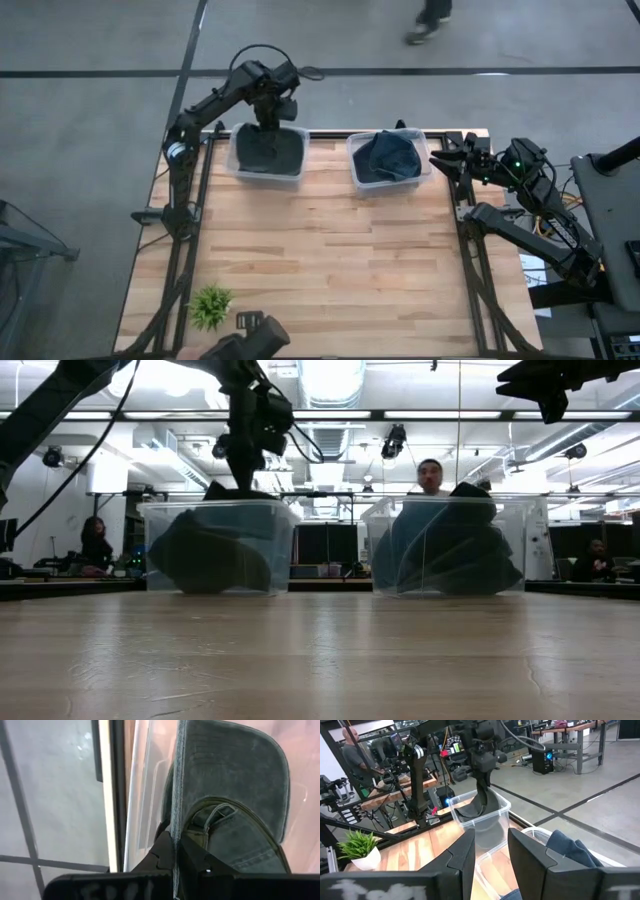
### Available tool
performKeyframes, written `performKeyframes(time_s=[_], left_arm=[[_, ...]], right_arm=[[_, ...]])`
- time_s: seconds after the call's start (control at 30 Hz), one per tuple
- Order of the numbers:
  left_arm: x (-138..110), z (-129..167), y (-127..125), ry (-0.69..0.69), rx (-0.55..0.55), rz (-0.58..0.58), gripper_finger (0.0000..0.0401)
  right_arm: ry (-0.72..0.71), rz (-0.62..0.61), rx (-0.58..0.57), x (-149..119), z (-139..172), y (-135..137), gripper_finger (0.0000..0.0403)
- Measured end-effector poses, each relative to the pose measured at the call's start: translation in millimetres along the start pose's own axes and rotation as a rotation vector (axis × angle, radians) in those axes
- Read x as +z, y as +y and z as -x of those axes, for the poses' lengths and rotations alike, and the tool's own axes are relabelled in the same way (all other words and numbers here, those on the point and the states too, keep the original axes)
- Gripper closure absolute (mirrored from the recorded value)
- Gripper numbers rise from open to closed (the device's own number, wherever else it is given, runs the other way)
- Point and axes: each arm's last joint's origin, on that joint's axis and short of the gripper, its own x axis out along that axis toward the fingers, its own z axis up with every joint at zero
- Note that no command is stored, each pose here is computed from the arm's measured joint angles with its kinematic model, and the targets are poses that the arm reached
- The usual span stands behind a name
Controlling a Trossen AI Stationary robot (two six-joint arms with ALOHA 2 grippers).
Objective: Pick & Place hat
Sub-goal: Put the green cap into the left transparent bin
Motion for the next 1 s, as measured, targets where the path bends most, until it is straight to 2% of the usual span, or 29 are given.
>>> performKeyframes(time_s=[0.6,1.0], left_arm=[[-0.8,-42.2,-4.8,0.078,-0.061,-0.003,0.0396],[0.0,-66.3,-6.0,0.090,-0.049,-0.001,0.0389]], right_arm=[[0.000,-0.003,0.000,-0.1,-0.1,0.0,0.0291],[0.000,-0.003,-0.001,-0.1,0.0,-0.1,0.0291]])
